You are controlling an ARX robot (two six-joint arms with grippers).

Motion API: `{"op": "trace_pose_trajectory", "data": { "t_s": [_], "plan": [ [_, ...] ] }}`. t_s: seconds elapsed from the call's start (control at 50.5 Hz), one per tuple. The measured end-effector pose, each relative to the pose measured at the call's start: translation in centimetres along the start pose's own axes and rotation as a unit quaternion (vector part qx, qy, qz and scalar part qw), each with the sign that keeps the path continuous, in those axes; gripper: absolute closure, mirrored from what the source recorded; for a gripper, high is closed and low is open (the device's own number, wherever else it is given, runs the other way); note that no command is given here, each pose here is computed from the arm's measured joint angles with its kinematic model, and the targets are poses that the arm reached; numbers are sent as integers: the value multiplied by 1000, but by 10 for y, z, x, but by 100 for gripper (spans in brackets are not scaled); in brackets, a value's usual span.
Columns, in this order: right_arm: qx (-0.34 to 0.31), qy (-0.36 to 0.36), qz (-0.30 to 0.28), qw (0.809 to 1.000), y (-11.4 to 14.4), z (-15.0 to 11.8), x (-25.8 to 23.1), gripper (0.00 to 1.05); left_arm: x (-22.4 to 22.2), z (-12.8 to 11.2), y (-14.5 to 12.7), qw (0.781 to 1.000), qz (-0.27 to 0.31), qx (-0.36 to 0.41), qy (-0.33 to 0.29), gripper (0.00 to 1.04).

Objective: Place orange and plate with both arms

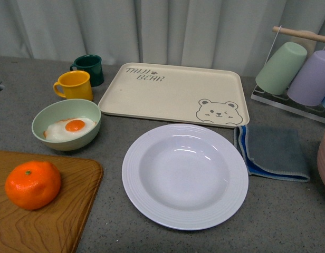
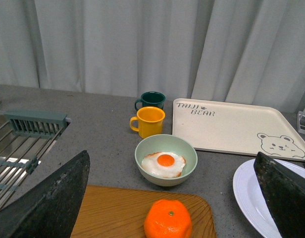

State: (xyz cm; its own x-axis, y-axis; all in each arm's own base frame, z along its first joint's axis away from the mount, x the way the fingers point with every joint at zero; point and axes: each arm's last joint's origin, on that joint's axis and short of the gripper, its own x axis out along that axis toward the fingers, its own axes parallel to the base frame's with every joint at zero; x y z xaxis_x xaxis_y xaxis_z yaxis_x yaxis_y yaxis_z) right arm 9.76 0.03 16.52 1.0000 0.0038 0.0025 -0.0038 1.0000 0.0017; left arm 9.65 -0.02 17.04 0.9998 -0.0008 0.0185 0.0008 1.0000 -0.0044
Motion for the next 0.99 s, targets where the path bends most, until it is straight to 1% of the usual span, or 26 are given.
{"op": "trace_pose_trajectory", "data": {
  "t_s": [0.99],
  "plan": [
    [0, 0, 0, 1000, 0, 0, 0, 9, 0, 0, 0, 1000, 0, 0, 0, 7]
  ]
}}
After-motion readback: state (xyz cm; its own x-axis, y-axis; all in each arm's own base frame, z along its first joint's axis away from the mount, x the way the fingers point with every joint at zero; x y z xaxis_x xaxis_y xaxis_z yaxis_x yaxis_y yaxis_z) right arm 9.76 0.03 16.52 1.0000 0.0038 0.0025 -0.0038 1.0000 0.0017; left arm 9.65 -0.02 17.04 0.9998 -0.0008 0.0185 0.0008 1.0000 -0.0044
